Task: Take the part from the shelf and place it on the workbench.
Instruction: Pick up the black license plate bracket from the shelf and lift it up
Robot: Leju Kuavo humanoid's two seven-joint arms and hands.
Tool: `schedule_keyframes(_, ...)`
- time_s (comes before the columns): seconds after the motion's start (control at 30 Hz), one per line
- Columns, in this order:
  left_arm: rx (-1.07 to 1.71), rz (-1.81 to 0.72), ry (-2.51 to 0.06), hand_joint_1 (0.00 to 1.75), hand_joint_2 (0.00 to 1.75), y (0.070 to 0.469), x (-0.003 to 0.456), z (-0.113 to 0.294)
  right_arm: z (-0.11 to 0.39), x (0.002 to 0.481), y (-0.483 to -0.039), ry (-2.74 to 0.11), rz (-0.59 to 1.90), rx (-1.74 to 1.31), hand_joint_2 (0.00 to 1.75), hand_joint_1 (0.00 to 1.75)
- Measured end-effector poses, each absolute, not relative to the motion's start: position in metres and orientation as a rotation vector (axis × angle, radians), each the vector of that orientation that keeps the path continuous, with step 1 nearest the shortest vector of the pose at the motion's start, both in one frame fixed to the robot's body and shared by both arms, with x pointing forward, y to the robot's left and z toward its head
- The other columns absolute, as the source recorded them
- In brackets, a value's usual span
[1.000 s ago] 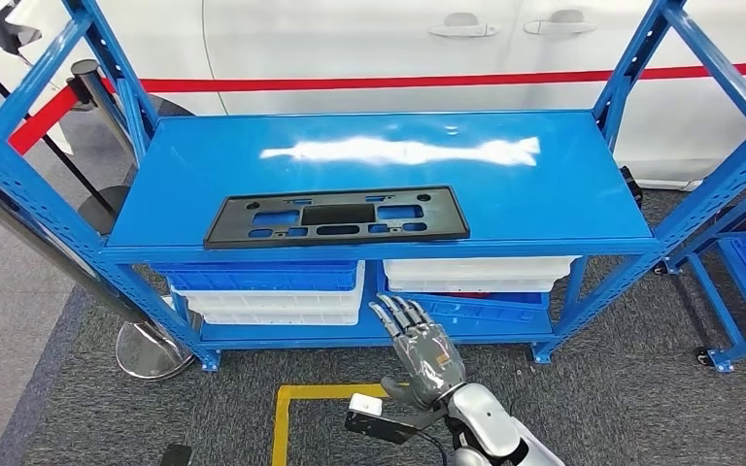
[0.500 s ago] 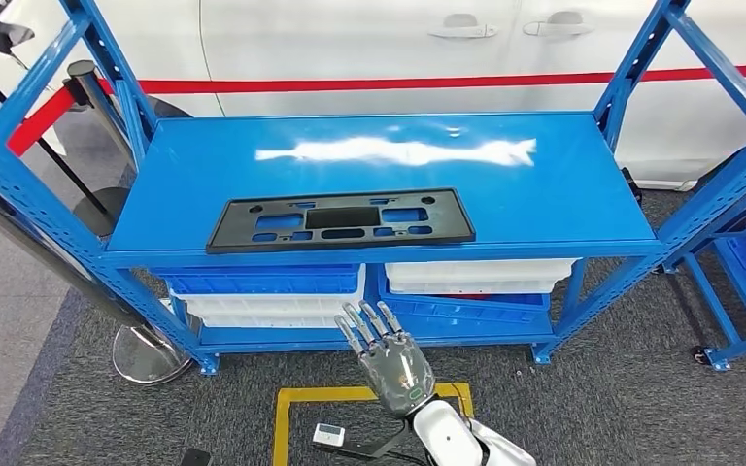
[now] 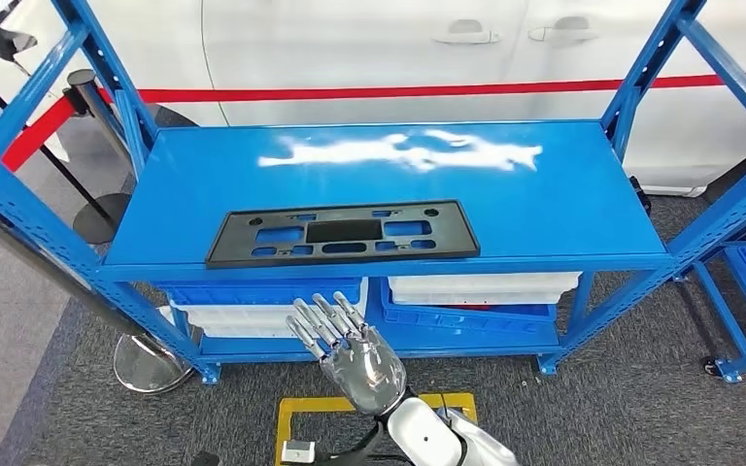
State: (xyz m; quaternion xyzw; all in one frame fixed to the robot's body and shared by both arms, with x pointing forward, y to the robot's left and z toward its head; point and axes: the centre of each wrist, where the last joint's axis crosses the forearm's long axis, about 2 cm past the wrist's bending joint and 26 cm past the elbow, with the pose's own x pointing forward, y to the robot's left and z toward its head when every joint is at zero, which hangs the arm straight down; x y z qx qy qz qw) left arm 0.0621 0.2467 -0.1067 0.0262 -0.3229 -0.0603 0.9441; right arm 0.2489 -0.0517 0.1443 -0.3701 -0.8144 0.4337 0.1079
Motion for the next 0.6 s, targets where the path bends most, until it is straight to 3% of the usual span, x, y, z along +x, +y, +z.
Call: schedule_keyframes(0.6, 0.035, -0.139, -0.636, 0.00, 0.00, 0.245, 0.058, -0.107, 0.158, 0.271, -0.051, -2.380, 1.208, -1.071, 1.75, 0.00)
